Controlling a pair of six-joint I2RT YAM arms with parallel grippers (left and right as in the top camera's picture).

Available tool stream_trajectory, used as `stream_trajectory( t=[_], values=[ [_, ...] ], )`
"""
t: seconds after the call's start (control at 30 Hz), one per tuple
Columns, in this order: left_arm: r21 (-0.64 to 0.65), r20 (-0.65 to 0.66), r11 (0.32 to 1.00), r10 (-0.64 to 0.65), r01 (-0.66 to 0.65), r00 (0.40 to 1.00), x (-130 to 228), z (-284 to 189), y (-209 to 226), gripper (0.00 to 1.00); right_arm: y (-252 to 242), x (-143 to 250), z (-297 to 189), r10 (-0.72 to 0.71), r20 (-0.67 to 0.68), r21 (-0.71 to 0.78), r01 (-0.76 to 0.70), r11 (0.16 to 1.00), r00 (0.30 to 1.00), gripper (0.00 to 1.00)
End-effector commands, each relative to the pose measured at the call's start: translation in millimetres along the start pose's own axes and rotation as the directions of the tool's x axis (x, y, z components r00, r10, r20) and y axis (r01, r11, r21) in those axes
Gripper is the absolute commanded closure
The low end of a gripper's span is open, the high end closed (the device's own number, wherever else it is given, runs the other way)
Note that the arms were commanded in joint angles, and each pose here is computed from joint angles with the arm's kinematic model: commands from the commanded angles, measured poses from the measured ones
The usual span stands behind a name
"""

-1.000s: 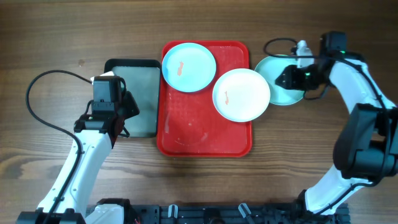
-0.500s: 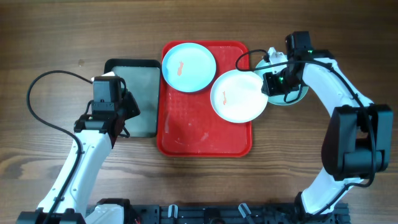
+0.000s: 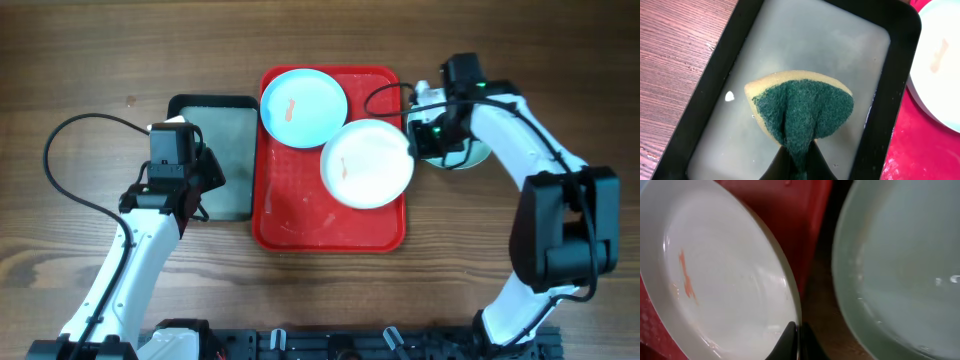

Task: Clean dirty plates on tray and stack at the side

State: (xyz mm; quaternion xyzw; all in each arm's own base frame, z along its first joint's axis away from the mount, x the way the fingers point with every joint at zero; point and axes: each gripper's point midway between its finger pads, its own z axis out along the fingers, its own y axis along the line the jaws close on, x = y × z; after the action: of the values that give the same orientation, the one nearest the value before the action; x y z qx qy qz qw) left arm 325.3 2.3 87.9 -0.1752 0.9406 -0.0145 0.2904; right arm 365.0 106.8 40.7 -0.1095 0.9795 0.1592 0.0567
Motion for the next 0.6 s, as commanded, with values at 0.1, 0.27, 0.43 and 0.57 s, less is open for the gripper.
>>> stream_trajectory(
  t=[0.1, 0.27, 0.43, 0.57],
  values=[
    [0.027, -0.004, 1.000, -0.009, 0.009, 1.000, -2, 0, -5, 0.96, 51, 8, 19, -0.040, -0.055, -0.048, 0.037, 0.998, 0.998, 0.96],
    [0.030, 0.002, 1.000, -0.009, 0.009, 1.000, -3, 0, -5, 0.96, 71, 6, 28, -0.008, -0.039, 0.006, 0.008, 1.000, 0.999, 0.96],
    [0.031, 0.003, 0.999, -0.009, 0.009, 1.000, -4, 0, -6, 0.96, 98, 2, 35, -0.038, -0.008, -0.009, 0.038, 0.999, 0.999, 0.96],
    [0.041, -0.001, 0.999, -0.009, 0.009, 1.000, -3, 0, -7, 0.96, 111, -6, 39, -0.066, 0.036, 0.008, 0.065, 0.998, 0.997, 0.96]
  ],
)
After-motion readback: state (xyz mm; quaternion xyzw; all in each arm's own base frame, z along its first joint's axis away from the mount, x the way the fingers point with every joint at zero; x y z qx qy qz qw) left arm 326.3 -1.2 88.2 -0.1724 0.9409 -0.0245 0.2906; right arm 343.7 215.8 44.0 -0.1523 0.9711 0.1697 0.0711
